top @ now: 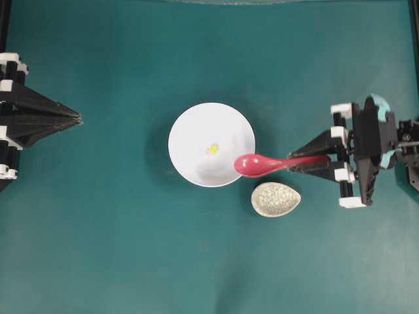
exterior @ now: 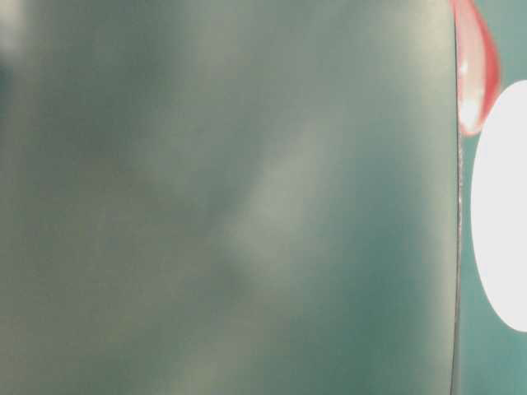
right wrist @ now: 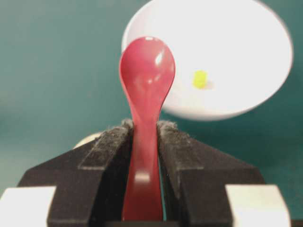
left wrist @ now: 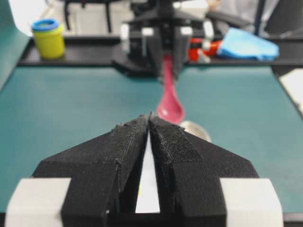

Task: Scoop the yellow hexagonal prism block from the bowl with a spoon using the right arm.
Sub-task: 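Lift the red spoon off the rest and carry it over the bowl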

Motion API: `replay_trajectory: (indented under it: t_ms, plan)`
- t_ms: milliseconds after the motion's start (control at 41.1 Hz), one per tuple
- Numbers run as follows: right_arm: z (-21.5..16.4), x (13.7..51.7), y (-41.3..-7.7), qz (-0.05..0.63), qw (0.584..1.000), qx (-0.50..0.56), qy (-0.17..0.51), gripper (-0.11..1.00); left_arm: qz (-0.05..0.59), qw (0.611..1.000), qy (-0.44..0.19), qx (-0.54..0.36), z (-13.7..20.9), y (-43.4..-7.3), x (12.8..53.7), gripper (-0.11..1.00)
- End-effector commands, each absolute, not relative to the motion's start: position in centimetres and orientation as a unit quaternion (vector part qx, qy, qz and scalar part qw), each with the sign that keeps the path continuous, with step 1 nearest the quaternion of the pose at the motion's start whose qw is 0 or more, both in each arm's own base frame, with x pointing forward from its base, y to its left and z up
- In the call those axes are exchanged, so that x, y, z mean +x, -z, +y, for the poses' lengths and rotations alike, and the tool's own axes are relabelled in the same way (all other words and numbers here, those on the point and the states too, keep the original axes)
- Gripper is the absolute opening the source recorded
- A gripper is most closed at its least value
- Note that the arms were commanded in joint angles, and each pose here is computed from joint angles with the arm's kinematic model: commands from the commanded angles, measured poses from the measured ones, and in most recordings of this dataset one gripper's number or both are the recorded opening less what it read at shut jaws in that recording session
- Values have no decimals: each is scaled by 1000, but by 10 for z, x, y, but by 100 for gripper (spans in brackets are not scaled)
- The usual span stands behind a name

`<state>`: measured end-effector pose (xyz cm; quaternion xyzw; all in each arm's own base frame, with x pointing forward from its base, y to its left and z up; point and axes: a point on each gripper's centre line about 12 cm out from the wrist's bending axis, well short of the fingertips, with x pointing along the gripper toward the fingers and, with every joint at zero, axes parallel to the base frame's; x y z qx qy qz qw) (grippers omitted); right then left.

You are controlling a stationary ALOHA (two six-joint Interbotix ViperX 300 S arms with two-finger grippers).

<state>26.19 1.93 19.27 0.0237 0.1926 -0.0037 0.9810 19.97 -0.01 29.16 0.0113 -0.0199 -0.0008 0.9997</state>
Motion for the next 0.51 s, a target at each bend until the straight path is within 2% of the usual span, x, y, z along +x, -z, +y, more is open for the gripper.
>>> replay_trajectory:
  t_ms: [0,486]
  plan:
    - [14,266,-211,180,983,26,7,25,-31,999,0,12,0,-301,202,11]
    - [-13,279,-243,224,973,42,26,25,-31,999,0,13,0,-301,202,11]
